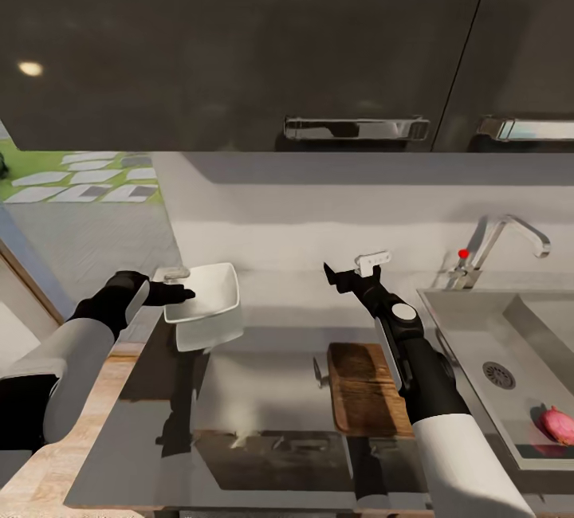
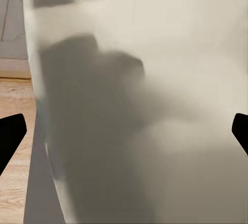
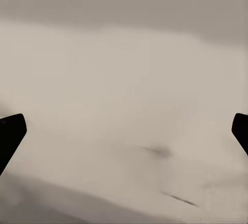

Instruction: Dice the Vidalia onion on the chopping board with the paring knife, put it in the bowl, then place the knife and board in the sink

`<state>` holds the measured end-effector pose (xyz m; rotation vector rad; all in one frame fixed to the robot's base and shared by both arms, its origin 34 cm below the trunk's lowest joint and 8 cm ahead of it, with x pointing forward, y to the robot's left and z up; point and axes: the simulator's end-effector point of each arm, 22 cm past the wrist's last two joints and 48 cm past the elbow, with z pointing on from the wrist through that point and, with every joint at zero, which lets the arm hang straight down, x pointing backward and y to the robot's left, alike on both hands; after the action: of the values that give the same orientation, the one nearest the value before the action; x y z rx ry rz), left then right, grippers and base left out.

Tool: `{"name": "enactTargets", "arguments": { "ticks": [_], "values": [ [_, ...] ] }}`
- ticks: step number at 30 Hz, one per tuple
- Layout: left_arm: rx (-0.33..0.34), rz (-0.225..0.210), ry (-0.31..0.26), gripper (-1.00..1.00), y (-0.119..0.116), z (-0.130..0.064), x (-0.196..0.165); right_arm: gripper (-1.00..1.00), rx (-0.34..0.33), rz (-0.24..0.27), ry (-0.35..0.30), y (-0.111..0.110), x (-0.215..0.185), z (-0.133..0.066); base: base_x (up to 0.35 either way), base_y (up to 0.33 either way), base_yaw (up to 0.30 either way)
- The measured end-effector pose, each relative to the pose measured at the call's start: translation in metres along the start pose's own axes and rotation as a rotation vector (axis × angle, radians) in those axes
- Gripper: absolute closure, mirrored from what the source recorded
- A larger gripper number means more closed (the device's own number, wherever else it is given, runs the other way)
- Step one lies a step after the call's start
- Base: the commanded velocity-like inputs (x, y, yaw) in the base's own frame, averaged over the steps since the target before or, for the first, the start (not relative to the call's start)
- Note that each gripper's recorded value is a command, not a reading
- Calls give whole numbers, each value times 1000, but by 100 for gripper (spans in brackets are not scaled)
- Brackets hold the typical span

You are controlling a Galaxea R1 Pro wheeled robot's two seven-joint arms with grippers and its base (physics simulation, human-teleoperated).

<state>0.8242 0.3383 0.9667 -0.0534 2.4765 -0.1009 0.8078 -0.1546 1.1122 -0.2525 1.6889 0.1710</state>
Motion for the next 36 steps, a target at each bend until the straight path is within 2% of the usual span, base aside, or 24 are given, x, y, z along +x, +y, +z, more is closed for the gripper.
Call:
{"name": "enactTargets", "arguments": {
  "ticks": [10, 15, 24, 36],
  "values": [
    [-20, -7, 15, -100, 17, 5, 7, -100, -1, 3, 15, 0, 11, 3, 0, 0, 0],
    [-10, -11, 22, -100, 22, 8, 10, -100, -2, 5, 22, 0, 16, 5, 0, 0, 0],
    [31, -14, 25, -100, 18, 9, 12, -100, -2, 6, 27, 0, 19, 5, 0, 0, 0],
    [38, -14, 28, -100, 16, 10, 14, -100, -2, 7, 27, 0, 20, 5, 0, 0, 0]
  ]
}}
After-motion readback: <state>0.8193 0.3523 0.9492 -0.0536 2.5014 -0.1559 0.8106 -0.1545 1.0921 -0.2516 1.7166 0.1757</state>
